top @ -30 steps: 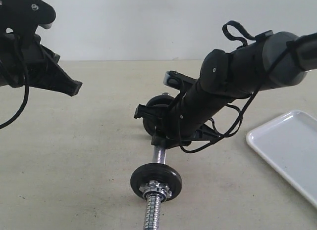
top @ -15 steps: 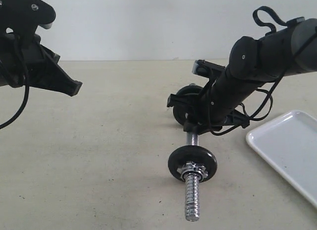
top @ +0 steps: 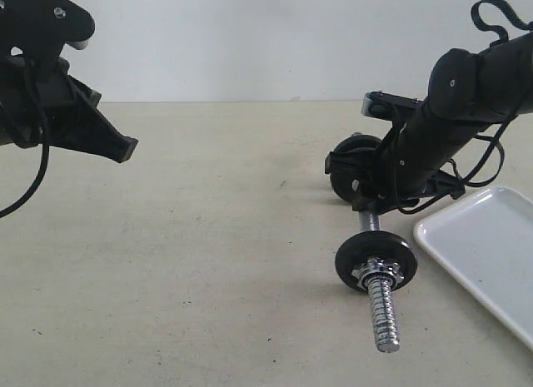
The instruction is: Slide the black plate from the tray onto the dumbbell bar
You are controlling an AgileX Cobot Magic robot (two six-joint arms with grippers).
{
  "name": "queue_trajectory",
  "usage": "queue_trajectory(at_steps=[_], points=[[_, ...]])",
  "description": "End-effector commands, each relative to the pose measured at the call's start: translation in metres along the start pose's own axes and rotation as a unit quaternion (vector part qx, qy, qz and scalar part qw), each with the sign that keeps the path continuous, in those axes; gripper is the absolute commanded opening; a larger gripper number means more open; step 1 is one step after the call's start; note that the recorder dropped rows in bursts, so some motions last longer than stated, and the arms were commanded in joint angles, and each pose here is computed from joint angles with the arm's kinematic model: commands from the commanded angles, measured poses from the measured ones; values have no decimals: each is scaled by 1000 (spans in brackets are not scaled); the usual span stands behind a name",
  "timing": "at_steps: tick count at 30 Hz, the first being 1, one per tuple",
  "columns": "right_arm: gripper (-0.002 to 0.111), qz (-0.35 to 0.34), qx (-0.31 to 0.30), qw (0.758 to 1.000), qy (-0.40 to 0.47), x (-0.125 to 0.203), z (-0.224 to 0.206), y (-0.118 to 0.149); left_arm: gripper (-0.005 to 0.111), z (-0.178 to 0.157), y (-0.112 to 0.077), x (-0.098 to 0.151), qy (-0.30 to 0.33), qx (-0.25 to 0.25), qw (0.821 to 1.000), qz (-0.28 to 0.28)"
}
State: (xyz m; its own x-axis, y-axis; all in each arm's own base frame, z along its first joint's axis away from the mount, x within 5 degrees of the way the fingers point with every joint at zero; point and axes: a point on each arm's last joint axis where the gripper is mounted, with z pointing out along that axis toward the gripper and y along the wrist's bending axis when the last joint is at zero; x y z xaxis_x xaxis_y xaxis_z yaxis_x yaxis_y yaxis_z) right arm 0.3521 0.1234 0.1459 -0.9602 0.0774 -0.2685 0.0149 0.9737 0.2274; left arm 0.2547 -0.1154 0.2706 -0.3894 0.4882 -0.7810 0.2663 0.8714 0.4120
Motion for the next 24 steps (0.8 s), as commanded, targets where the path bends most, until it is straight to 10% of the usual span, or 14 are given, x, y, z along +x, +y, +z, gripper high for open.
queue_trajectory(at_steps=[1,24], points=[[0,-39,37,998,42,11,15,-15,4,-2,0,-3,-6,4,1000,-5],[0,-49,39,997,52,13,15,-15,4,-2,0,-3,-6,5,1000,-5]])
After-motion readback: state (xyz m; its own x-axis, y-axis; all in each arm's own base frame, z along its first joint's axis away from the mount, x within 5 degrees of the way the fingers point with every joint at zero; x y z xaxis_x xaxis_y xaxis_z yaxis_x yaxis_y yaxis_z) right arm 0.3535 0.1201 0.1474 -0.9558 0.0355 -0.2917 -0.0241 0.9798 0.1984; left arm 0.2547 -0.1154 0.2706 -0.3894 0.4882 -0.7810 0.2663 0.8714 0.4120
